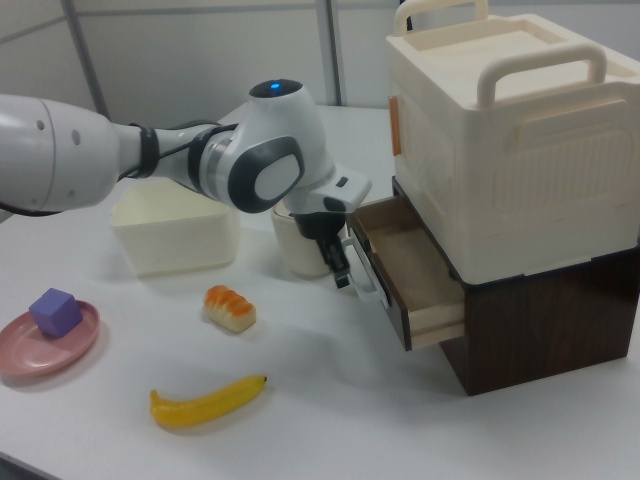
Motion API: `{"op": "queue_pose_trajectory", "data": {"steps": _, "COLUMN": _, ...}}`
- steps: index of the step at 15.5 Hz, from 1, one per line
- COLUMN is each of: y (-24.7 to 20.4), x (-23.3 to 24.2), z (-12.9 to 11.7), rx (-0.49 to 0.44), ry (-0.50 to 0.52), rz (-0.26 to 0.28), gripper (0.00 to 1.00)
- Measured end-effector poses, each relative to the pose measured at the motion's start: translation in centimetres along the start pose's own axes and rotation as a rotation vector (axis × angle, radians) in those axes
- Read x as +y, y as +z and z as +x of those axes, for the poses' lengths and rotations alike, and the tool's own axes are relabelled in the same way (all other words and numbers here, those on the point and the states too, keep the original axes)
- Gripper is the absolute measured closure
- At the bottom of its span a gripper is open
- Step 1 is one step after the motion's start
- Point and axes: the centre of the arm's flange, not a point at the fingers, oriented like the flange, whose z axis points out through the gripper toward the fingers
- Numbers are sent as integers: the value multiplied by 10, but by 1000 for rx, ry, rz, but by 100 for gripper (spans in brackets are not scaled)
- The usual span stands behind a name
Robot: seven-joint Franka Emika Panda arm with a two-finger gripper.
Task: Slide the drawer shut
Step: 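Push the drawer front with the gripper into the cabinet base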
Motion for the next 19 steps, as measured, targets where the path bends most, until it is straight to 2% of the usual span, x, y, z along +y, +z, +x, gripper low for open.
{"op": "queue_pose_trajectory", "data": {"steps": 9, "y": 1, "x": 3, "z": 37, "rx": 91, "ry": -26, "rz": -74, "gripper": 99}}
{"op": "queue_pose_trajectory", "data": {"steps": 12, "y": 7, "x": 8, "z": 50, "rx": 156, "ry": -28, "rz": -63, "gripper": 99}}
{"op": "queue_pose_trajectory", "data": {"steps": 15, "y": 15, "x": 11, "z": 53, "rx": 168, "ry": -35, "rz": -81, "gripper": 99}}
{"op": "queue_pose_trajectory", "data": {"steps": 19, "y": 11, "x": 13, "z": 59, "rx": 216, "ry": -2, "rz": -65, "gripper": 99}}
